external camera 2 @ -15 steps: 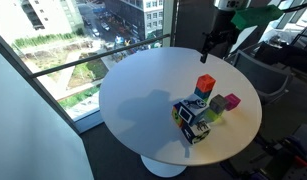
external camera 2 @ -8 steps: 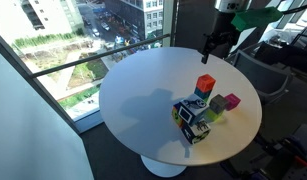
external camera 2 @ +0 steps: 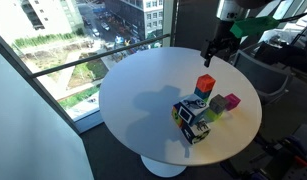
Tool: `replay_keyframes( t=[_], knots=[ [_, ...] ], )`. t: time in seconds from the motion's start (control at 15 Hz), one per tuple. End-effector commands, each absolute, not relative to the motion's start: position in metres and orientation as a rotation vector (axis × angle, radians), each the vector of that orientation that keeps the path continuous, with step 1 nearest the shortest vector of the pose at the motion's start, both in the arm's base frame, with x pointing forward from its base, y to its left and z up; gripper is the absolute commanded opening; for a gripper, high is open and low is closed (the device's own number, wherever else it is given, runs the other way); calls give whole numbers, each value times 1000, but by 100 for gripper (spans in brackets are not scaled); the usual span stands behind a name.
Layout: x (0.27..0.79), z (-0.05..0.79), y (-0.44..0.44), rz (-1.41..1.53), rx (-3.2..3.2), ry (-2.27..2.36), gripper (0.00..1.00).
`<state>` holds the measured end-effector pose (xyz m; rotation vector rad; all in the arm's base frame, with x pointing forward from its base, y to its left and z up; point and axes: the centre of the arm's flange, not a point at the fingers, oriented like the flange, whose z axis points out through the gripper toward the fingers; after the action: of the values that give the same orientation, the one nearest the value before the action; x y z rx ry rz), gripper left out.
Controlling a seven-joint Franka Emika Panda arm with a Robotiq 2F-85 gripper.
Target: Put the orange block on the table
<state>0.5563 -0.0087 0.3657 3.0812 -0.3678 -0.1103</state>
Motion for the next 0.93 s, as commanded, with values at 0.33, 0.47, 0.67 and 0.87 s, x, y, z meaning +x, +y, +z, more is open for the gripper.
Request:
replay_keyframes(
  t=[0.33, 0.47, 0.67, 0.87],
  knots=[
    [554, 336, -8, -48, 3089, -300, 100],
    [550, 327, -7, -52, 3088, -292, 100],
    [546, 316, -6, -51, 3085, -285, 100],
    [545, 308, -6, -31, 3084, -290, 100]
  ],
)
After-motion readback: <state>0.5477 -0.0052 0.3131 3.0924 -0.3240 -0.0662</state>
